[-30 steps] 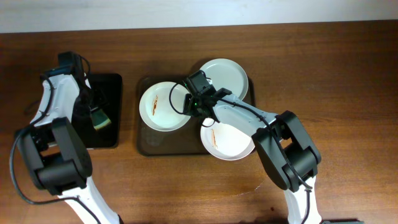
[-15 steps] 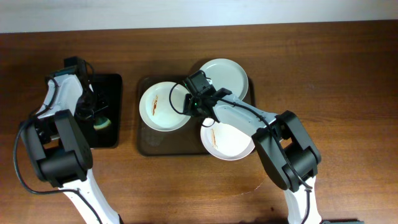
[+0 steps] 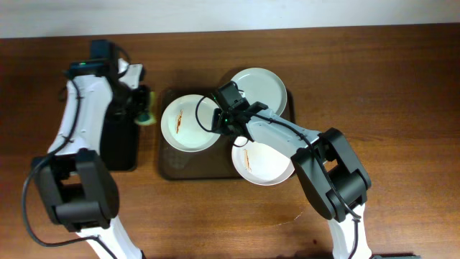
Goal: Clean dirty plates on tray and stack at the side
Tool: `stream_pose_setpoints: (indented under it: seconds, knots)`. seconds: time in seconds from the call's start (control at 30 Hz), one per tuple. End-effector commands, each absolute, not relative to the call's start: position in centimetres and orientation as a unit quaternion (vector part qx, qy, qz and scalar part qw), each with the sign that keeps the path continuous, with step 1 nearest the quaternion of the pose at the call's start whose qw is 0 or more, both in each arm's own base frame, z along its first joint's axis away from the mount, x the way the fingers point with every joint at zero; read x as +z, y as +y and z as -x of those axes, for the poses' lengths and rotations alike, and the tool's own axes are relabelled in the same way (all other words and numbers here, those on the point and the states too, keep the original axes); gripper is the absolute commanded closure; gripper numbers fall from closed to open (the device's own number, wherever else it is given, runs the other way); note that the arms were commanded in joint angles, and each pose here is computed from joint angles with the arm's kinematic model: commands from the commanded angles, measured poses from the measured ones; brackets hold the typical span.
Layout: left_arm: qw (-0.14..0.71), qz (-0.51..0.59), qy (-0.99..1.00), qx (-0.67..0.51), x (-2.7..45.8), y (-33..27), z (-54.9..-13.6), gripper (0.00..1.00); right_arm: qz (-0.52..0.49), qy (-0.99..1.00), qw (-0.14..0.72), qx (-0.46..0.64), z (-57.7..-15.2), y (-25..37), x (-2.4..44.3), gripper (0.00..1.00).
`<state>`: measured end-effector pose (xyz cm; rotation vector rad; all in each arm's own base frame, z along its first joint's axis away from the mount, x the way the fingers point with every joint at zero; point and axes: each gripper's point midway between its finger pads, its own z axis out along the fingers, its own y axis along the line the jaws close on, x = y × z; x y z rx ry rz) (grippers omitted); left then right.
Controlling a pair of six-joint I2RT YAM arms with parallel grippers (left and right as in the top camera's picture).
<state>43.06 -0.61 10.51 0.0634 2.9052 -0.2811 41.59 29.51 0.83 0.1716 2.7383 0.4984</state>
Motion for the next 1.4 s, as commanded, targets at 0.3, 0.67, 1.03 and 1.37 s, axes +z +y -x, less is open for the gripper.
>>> stream_pose_setpoints:
  seconds: [0.3,0.67,1.03,1.37]
  knots:
    - [0.153,-0.12,0.974,-0.116,5.3,-8.1,-43.4,1.0,-0.065,0.971,0.137,0.186,-41.0,28.9,-0.8,0.96]
    - [0.131,-0.102,0.978,-0.128,0.1,-8.1,-40.3,0.99,-0.065,0.971,0.135,0.188,-40.9,29.0,-0.8,0.96]
    - [0.265,-0.049,0.959,-0.092,2.5,-7.0,-46.9,1.0,-0.065,0.971,0.135,0.189,-40.9,29.0,-0.8,0.96]
    - [0.125,-0.057,0.982,-0.133,0.0,-8.8,-40.3,0.99,-0.063,0.969,0.137,0.195,-41.1,29.3,-0.6,0.96]
